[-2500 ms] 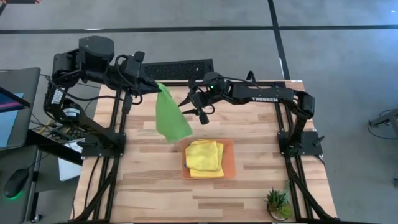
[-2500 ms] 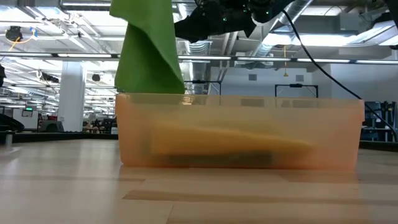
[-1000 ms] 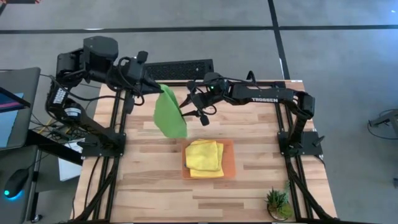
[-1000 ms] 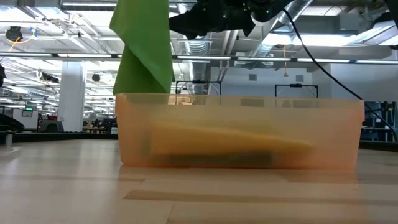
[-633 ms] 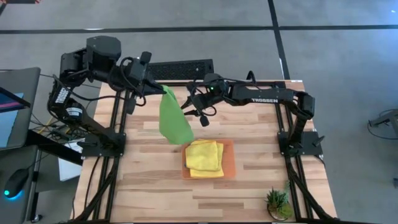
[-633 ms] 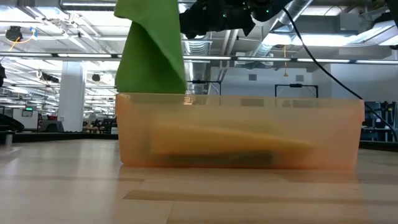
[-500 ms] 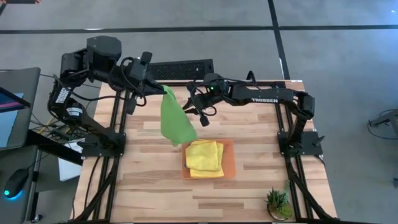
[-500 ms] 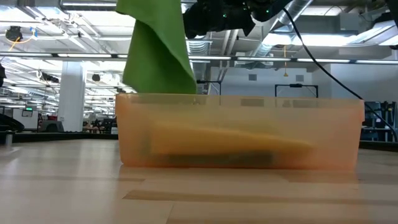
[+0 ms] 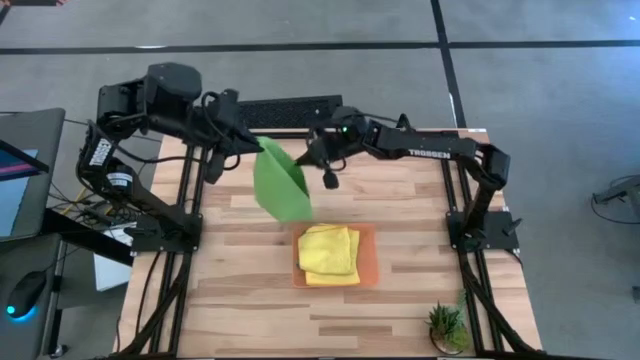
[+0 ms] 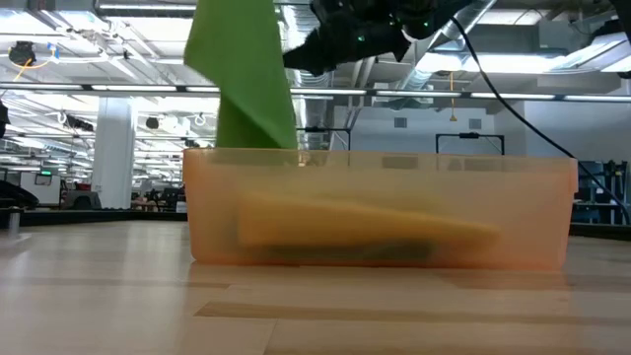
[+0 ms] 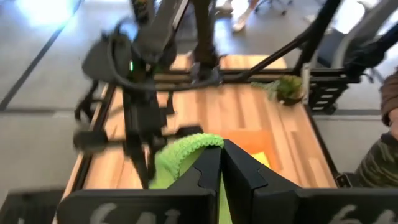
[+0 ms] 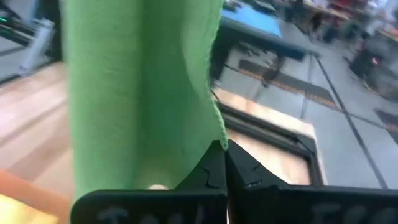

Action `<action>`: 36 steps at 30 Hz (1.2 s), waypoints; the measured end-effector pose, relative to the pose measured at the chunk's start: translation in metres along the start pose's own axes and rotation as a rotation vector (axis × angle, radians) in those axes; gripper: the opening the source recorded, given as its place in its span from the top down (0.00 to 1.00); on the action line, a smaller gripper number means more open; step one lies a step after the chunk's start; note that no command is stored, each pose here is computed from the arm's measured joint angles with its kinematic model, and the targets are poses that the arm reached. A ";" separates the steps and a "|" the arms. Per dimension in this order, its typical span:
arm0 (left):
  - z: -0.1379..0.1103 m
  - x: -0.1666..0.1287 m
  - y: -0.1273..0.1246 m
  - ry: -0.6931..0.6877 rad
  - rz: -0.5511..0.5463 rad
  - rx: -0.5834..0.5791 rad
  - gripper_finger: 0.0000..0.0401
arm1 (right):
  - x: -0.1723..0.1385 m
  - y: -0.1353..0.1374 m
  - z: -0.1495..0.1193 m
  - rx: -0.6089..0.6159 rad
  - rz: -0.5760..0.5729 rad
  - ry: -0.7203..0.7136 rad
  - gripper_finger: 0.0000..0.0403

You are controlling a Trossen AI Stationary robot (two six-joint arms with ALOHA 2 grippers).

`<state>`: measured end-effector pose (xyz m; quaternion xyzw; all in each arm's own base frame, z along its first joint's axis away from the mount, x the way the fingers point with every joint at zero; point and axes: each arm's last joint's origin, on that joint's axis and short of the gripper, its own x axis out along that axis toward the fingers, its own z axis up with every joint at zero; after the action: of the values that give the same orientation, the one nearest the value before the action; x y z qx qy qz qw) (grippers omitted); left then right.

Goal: Fold microfiber towels
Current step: Fold the green towel

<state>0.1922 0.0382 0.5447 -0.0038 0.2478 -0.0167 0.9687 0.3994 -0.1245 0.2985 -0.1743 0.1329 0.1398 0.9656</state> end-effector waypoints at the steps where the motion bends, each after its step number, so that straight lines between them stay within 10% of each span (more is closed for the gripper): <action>1: -0.002 0.000 0.000 0.017 0.013 -0.018 1.00 | -0.005 -0.003 -0.002 0.015 -0.006 0.020 0.99; 36: -0.085 0.104 0.074 0.400 0.859 -0.446 1.00 | -0.158 -0.038 0.003 0.171 -0.482 0.482 1.00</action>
<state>0.2448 0.1090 0.4186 -0.1046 0.4045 0.4350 0.7976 0.2656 -0.1925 0.3612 -0.1473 0.3233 -0.1488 0.9228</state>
